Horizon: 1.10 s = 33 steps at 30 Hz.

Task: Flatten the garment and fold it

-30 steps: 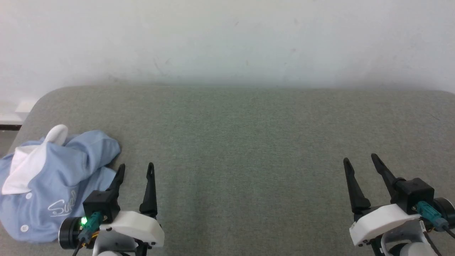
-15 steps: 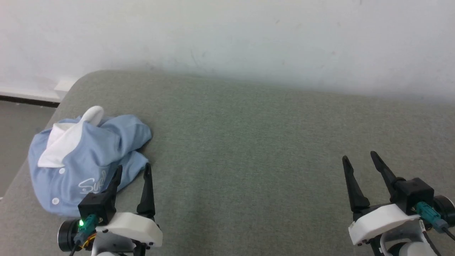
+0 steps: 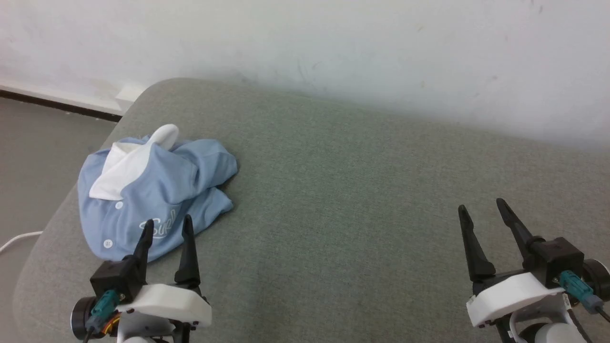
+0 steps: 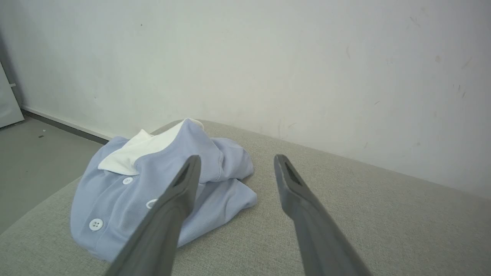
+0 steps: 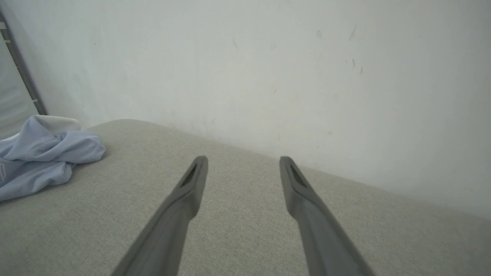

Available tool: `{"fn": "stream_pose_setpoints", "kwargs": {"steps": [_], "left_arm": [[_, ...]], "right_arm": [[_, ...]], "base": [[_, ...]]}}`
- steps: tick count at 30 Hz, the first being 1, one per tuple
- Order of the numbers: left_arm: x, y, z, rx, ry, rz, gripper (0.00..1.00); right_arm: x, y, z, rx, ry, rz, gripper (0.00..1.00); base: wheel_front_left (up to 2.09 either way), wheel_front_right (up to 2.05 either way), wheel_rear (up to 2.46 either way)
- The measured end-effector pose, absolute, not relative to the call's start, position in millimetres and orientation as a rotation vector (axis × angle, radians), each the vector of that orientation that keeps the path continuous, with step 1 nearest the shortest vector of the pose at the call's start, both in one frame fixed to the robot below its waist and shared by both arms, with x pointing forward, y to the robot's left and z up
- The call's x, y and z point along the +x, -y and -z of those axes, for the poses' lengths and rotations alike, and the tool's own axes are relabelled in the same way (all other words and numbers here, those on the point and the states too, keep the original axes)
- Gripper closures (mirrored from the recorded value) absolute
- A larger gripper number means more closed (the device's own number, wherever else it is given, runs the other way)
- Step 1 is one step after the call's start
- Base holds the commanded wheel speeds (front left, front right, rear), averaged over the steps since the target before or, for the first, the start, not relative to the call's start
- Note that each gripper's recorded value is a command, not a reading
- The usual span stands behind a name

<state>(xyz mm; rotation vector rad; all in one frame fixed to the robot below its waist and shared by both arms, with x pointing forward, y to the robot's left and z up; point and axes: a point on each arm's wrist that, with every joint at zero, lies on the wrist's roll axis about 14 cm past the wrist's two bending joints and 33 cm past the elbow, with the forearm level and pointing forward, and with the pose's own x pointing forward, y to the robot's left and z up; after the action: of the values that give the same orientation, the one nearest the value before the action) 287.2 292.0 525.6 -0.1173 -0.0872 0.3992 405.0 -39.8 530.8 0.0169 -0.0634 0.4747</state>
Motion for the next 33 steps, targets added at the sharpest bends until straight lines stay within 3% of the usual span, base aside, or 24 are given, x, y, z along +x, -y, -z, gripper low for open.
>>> {"fn": "stream_pose_setpoints", "kwargs": {"steps": [10,19,23,33], "left_arm": [[295,-316,-556,-0.094,0.188,-0.46,0.0],[339,-331,-582,-0.04,0.238,-0.425,0.0],[369,-339,-570,-0.026,0.116,-0.387,0.0],[395,-369,-456,-0.127,-0.469,-0.4,0.0]], "right_arm": [[408,33,-525,0.034,0.049,-0.494,0.0],[413,40,-515,0.038,0.025,-0.472,0.0],[419,43,-510,0.046,0.011,-0.463,0.0],[437,49,-487,0.072,-0.029,-0.438,0.0]], "base": [[0.0,0.0,0.0],[0.0,0.0,0.0],[0.0,0.0,0.0],[0.0,0.0,0.0]]}}
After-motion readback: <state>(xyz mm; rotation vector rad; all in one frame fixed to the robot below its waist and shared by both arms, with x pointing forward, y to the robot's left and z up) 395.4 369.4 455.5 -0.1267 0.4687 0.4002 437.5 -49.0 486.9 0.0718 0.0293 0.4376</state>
